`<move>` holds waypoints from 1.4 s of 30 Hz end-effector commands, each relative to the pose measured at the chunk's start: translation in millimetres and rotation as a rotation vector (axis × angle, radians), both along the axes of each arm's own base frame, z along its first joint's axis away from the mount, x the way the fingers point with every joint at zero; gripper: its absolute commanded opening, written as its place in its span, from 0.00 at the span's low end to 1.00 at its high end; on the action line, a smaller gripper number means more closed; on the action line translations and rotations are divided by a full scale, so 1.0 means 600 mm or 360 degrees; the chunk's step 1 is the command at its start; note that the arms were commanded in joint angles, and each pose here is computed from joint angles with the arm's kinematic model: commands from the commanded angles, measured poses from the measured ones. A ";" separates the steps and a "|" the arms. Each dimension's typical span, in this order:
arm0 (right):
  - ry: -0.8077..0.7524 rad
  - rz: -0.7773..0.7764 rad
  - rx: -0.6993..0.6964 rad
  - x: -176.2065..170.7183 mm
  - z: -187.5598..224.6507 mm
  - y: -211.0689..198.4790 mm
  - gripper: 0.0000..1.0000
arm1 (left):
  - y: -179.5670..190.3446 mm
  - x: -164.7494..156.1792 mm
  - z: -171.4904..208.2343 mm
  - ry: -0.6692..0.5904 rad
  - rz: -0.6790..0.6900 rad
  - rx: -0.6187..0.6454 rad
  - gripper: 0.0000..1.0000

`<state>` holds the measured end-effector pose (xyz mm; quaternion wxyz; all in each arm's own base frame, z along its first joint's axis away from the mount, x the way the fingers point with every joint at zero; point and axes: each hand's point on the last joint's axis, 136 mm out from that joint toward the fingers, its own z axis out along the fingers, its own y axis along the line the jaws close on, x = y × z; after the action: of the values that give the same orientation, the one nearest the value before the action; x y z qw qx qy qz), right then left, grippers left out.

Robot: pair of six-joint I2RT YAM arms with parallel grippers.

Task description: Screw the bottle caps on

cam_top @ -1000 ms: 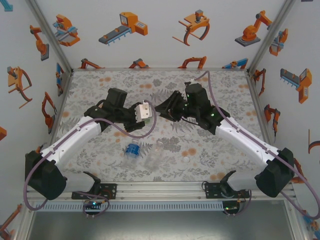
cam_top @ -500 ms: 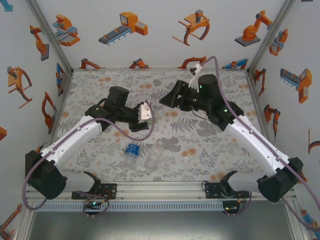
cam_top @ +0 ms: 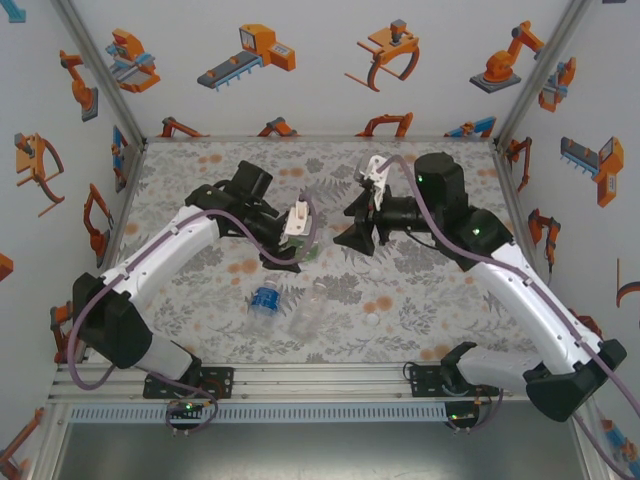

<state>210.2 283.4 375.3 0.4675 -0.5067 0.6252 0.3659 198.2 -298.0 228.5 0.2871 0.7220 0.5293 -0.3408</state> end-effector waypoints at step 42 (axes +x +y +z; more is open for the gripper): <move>0.0257 -0.0148 0.0059 0.030 -0.052 0.037 0.00 | 0.002 -0.004 0.020 -0.0074 0.0013 -0.0034 0.00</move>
<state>195.3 310.5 351.0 0.4392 -0.5518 0.5822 0.4046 190.4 -292.6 225.3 0.2683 0.7278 0.5297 -0.3430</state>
